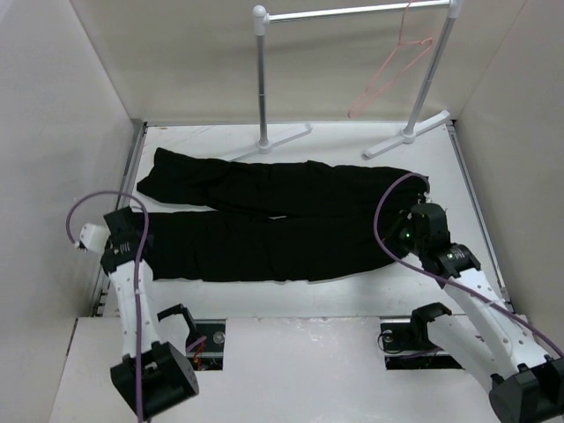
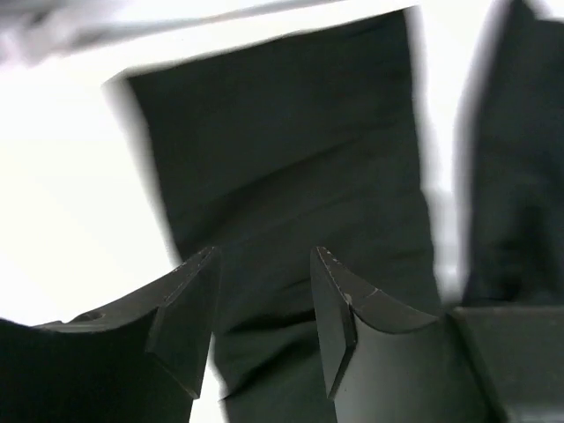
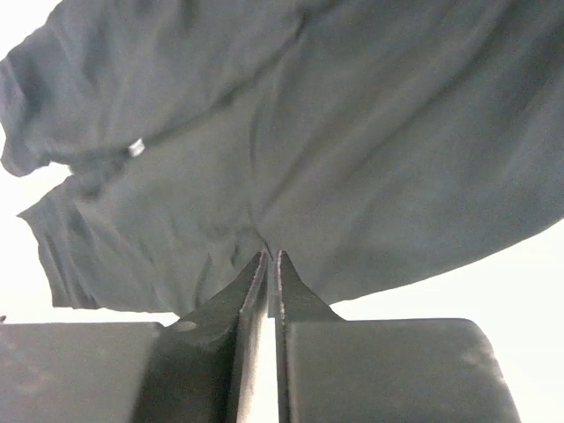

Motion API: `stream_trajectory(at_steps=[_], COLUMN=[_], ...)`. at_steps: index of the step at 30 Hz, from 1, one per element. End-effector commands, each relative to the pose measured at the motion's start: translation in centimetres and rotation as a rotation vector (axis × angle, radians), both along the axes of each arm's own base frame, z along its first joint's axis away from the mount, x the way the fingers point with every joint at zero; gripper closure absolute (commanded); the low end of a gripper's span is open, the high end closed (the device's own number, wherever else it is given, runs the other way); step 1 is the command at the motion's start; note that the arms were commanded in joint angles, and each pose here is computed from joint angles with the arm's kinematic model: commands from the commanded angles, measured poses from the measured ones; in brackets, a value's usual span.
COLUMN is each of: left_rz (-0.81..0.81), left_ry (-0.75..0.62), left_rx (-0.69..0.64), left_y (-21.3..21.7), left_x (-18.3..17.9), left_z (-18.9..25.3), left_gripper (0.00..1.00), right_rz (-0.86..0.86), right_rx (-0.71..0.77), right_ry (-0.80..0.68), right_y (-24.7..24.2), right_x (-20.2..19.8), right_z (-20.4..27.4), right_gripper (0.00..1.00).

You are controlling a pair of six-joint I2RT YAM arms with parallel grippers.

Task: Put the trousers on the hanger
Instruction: Flatten out the trousers at the center of the board, then fold the trousers at the center of the board.

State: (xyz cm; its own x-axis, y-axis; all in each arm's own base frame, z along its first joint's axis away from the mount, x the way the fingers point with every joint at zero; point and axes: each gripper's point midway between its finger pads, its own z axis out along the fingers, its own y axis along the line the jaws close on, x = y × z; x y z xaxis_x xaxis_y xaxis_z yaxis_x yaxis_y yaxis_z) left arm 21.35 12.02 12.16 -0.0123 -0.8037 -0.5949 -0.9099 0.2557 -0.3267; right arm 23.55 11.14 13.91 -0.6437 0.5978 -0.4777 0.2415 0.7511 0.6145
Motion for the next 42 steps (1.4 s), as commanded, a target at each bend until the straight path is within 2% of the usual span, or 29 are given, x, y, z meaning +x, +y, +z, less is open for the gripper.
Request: stream_trajectory(at_steps=[1, 4, 7, 11, 18, 23, 25, 26, 28, 30, 35, 42], left_rz=[0.067, 0.16, 0.23, 0.313, 0.365, 0.39, 0.389, 0.382, 0.363, 0.332, 0.301, 0.26], left_ry=[0.174, 0.183, 0.147, 0.152, 0.17, 0.101, 0.066, 0.045, -0.003, -0.042, -0.138, -0.155], left_rx=[-0.14, -0.186, -0.201, -0.206, -0.252, -0.266, -0.264, -0.263, -0.262, -0.298, -0.362, -0.325], left_y=[-2.1, -1.9, -0.6, 1.1, 1.7, 2.2, 2.5, 2.6, 2.8, 2.1, -0.2, -0.4], left_x=[-5.7, -7.0, -6.5, -6.4, -5.9, -4.8, -4.2, -3.8, -2.9, -1.9, -0.4, 1.1], left_z=[-4.6, -6.6, -7.2, -7.9, -10.7, -11.8, -11.7, -11.5, -11.0, -10.4, -9.2, -6.9], left_gripper=[0.57, 0.54, 0.52, 0.52, 0.53, 0.57, 0.64, 0.7, 0.84, 0.92, 0.98, 1.0], right_rz=[0.046, 0.062, 0.08, 0.067, 0.007, -0.038, -0.059, -0.082, -0.185, -0.311, -0.541, -0.671], right_rx=[-0.017, -0.012, -0.006, 0.009, 0.034, 0.035, 0.034, 0.03, 0.036, 0.058, 0.02, -0.107], right_ry=[0.005, 0.02, 0.031, 0.041, 0.048, 0.057, 0.073, 0.086, 0.133, 0.183, 0.275, 0.343], right_y=[0.8, 1.1, 1.2, 0.6, -0.7, -1.8, -2.1, -2.5, -4.0, -5.8, -10.4, -14.2], right_x=[-0.8, -1.5, -2.2, -2.7, -2.6, -2.1, -2.0, -1.9, -1.8, -1.8, -2.2, -2.8], right_z=[-0.3, -0.8, -0.8, -0.9, -0.8, -1.2, -1.7, -2.1, -3.3, -4.7, -6.7, -7.2], right_gripper=[0.82, 0.63, 0.47, 0.4, 0.36, 0.36, 0.36, 0.36, 0.38, 0.41, 0.46, 0.47])
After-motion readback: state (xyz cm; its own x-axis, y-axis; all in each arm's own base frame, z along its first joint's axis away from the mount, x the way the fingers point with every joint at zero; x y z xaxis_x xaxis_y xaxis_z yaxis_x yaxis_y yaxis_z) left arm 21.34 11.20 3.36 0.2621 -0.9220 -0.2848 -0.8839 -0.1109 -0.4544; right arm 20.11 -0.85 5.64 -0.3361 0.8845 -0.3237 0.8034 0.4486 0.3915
